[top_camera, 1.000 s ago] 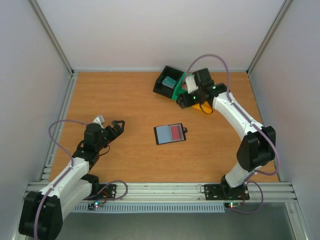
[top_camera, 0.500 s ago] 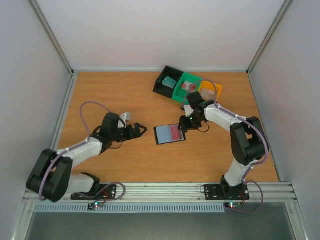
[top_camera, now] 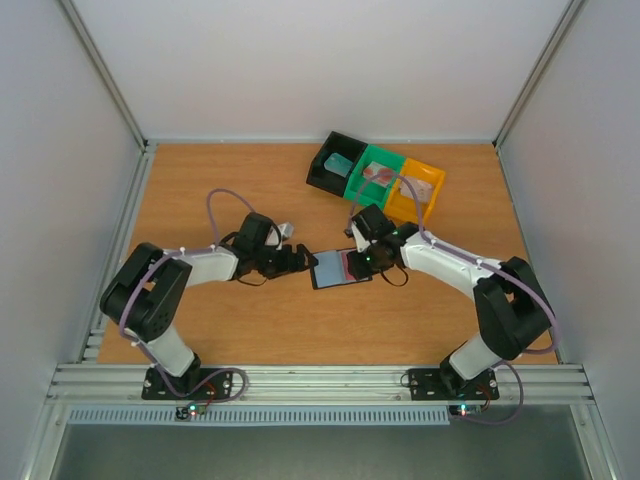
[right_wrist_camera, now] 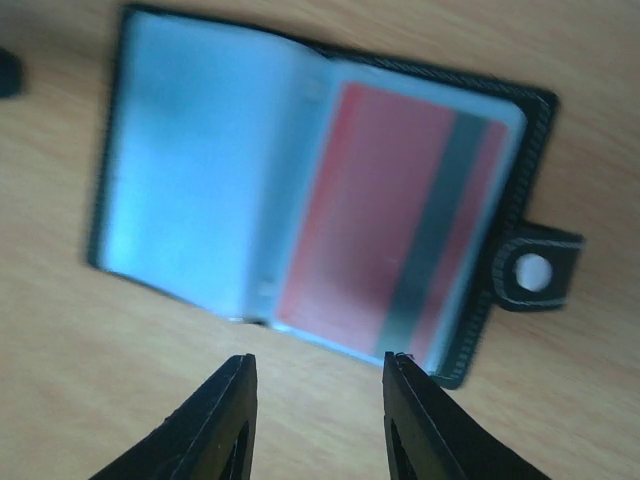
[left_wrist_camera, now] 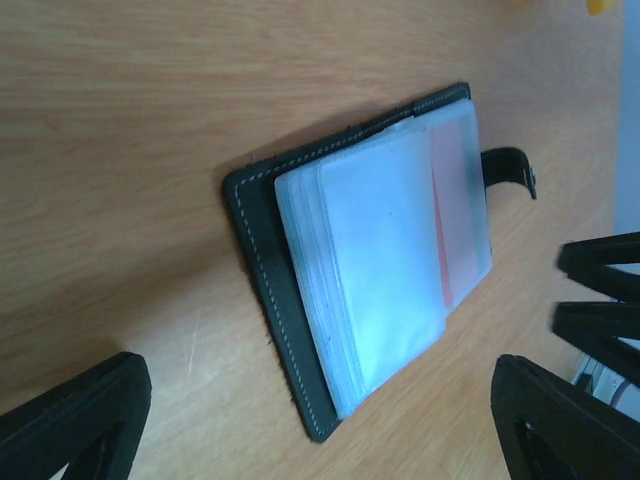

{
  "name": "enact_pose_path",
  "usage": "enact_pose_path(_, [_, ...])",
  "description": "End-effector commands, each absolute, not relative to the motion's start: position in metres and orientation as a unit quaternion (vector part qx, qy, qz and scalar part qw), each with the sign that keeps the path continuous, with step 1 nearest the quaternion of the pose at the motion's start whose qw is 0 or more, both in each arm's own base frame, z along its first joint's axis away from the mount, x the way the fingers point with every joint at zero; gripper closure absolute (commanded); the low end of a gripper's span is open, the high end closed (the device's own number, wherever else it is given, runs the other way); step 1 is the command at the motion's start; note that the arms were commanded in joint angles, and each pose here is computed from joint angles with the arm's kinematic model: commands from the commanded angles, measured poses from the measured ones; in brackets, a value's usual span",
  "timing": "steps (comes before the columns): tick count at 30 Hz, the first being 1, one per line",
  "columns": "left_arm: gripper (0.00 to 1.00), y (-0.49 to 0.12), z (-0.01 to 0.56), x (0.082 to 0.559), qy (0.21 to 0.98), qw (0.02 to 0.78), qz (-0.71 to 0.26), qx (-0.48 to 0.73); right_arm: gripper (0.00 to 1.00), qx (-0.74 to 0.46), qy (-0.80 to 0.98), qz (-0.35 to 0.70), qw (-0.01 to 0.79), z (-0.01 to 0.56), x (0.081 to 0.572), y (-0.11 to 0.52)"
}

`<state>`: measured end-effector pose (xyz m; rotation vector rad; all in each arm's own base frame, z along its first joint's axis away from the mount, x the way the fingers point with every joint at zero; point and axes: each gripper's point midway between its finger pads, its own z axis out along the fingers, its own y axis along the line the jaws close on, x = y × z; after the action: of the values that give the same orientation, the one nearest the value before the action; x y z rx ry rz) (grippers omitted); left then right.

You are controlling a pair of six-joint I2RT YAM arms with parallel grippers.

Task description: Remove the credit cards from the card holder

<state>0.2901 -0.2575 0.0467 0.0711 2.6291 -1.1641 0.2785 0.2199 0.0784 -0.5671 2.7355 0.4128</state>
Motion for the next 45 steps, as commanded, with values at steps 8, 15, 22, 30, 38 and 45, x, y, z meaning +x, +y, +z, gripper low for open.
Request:
enact_pose_path(8, [0.07, -0.265, 0.026, 0.298, 0.921, 0.124, -0.370, 0.004, 0.63, -0.120, 0.972, 0.139, 0.148, 0.033, 0.308, 0.206])
enact_pose_path(15, [0.07, -0.272, 0.018, 0.299, 0.919, 0.124, -0.374, 0.000, 0.63, -0.114, 0.971, 0.166, 0.126, 0.021, 0.305, 0.212])
enact_pose_path(22, [0.12, -0.295, 0.020, 0.307, 0.906, 0.157, -0.390, 0.038, 0.66, -0.125, 0.945, 0.273, 0.127, 0.047, 0.302, 0.239])
enact_pose_path(30, [0.38, -0.292, 0.023, 0.308, 0.906, 0.168, -0.387, 0.034, 0.75, -0.102, 0.911, 0.380, 0.125, 0.070, 0.303, 0.257])
enact_pose_path(38, [0.88, -0.291, 0.029, 0.307, 0.902, 0.178, -0.393, 0.038, 0.81, -0.121, 0.895, 0.405, 0.142, 0.094, 0.301, 0.262])
enact_pose_path(45, [1.00, -0.289, 0.032, 0.307, 0.899, 0.191, -0.393, 0.043, 0.77, -0.107, 0.940, 0.280, 0.161, 0.080, 0.309, 0.222])
